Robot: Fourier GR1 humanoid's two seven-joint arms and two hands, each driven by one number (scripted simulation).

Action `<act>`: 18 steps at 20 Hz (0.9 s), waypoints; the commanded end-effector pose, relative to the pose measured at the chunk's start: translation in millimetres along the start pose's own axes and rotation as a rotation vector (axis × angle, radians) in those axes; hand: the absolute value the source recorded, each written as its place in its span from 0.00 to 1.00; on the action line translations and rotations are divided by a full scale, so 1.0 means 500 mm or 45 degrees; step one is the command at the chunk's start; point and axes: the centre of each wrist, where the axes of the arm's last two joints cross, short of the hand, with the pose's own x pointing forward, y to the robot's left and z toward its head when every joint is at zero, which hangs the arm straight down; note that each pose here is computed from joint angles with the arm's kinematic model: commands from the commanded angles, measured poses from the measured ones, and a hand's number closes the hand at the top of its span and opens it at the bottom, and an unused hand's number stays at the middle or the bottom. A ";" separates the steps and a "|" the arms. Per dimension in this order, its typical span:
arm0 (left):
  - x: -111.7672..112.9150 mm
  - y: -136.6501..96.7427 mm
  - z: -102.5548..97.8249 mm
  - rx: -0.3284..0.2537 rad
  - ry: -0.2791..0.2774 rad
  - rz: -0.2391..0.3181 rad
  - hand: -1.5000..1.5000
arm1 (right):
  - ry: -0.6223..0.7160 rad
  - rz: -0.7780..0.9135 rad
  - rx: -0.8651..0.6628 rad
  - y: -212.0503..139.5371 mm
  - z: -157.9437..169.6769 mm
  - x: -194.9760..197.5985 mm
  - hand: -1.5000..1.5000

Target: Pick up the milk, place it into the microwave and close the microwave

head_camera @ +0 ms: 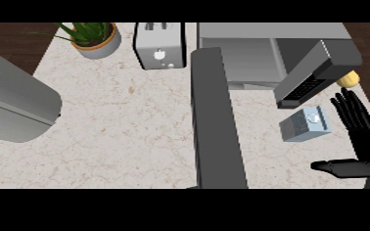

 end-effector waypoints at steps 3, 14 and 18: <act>0.007 0.011 0.015 -0.005 0.010 0.004 0.00 | 0.016 -0.008 0.006 -0.034 0.029 -0.089 0.00; -0.027 0.008 0.018 0.022 -0.007 0.005 0.00 | 0.023 0.000 0.020 -0.024 0.036 -0.172 0.00; 0.006 0.054 0.017 -0.007 -0.001 -0.005 0.00 | 0.019 0.071 0.017 -0.016 -0.011 -0.186 0.00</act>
